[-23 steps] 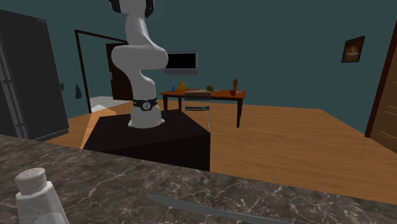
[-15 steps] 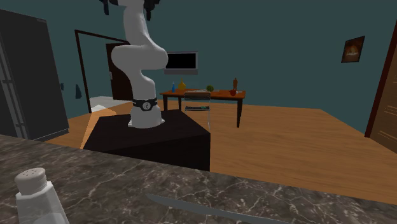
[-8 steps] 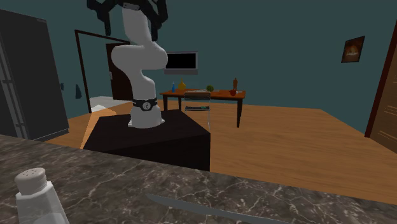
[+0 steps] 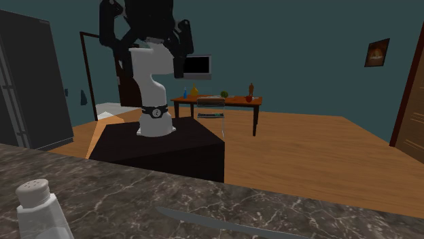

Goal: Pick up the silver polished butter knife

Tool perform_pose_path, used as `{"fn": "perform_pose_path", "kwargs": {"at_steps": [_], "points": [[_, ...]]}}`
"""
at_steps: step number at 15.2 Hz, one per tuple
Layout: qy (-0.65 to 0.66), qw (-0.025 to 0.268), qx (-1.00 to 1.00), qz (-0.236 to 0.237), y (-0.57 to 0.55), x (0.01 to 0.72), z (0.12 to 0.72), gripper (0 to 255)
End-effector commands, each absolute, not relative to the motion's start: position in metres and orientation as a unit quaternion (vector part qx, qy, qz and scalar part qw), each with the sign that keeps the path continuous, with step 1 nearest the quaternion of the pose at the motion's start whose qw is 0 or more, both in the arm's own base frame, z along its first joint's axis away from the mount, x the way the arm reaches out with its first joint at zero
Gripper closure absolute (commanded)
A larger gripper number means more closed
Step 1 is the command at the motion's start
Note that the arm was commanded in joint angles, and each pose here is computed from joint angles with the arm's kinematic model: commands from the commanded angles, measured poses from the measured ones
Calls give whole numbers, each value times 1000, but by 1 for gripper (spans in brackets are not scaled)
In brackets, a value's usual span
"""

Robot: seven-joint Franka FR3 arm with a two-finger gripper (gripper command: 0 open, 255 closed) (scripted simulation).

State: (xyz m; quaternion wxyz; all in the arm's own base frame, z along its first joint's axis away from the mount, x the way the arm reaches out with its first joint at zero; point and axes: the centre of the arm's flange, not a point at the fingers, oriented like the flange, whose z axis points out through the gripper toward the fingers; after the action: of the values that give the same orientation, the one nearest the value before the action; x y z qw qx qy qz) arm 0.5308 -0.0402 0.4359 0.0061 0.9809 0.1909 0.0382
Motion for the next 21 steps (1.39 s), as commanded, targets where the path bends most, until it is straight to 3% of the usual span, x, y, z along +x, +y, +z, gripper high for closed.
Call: {"fn": "perform_pose_path", "kwargs": {"at_steps": [1, 17, 21], "points": [[218, 4, 975, 37, -32, 551, 418, 0], [416, -9, 909, 25, 51, 686, 278, 0], [425, -10, 905, 24, 56, 691, 255, 0]]}}
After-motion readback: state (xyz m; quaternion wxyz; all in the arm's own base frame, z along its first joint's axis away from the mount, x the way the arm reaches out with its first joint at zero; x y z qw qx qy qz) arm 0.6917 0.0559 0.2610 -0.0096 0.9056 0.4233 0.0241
